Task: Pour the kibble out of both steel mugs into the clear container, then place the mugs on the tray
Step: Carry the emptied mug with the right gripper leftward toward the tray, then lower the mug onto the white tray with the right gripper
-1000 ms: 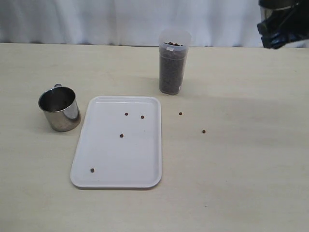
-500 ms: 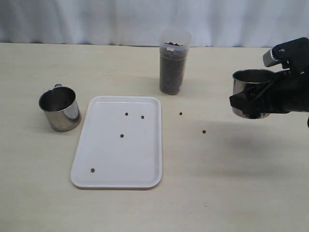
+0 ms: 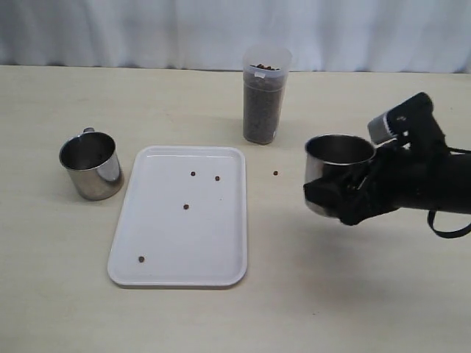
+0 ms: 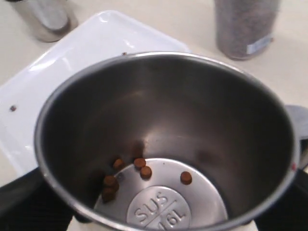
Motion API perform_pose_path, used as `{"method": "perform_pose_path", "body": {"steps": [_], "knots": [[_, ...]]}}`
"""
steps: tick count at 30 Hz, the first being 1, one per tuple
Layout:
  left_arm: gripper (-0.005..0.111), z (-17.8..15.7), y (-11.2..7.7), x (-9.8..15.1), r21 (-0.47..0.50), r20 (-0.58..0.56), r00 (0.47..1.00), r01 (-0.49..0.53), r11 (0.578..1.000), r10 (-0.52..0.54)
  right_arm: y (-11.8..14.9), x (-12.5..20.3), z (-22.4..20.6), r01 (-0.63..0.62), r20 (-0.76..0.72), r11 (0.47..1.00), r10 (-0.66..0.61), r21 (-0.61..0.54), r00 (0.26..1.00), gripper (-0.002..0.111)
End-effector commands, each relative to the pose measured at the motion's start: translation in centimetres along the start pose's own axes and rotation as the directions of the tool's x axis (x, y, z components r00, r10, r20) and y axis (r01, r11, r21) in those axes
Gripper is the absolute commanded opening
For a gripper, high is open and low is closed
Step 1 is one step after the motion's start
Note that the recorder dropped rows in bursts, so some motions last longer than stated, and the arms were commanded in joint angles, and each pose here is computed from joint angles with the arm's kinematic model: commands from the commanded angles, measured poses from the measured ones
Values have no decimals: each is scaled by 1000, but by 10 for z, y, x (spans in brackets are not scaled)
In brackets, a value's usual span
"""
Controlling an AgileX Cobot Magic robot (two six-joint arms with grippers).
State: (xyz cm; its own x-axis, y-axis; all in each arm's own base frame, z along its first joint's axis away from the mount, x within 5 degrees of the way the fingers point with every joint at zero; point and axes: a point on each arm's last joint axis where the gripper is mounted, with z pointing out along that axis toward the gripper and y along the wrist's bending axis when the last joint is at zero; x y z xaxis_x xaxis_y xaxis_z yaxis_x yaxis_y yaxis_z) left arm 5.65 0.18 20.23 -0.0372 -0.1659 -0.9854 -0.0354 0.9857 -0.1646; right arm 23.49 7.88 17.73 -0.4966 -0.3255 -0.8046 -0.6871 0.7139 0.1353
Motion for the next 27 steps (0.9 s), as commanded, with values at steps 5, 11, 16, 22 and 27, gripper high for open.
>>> {"method": "perform_pose_path", "body": {"steps": [5, 11, 16, 22, 27], "knots": [[97, 0, 0, 0, 2, 8, 1000, 2, 1000, -2, 36, -13, 46, 141, -58, 979, -150, -145, 987, 5], [97, 0, 0, 0, 2, 8, 1000, 2, 1000, -2, 42, -26, 77, 187, -73, 968, -201, -167, 977, 5], [97, 0, 0, 0, 2, 8, 1000, 2, 1000, -2, 43, -40, 101, 283, -162, 959, -281, -8, 946, 5], [97, 0, 0, 0, 2, 8, 1000, 2, 1000, -2, 34, -46, 102, 207, -179, 974, -188, 96, 966, 5], [97, 0, 0, 0, 2, 8, 1000, 2, 1000, -2, 12, -43, 95, 163, -250, 924, -77, 345, 965, 5]]}}
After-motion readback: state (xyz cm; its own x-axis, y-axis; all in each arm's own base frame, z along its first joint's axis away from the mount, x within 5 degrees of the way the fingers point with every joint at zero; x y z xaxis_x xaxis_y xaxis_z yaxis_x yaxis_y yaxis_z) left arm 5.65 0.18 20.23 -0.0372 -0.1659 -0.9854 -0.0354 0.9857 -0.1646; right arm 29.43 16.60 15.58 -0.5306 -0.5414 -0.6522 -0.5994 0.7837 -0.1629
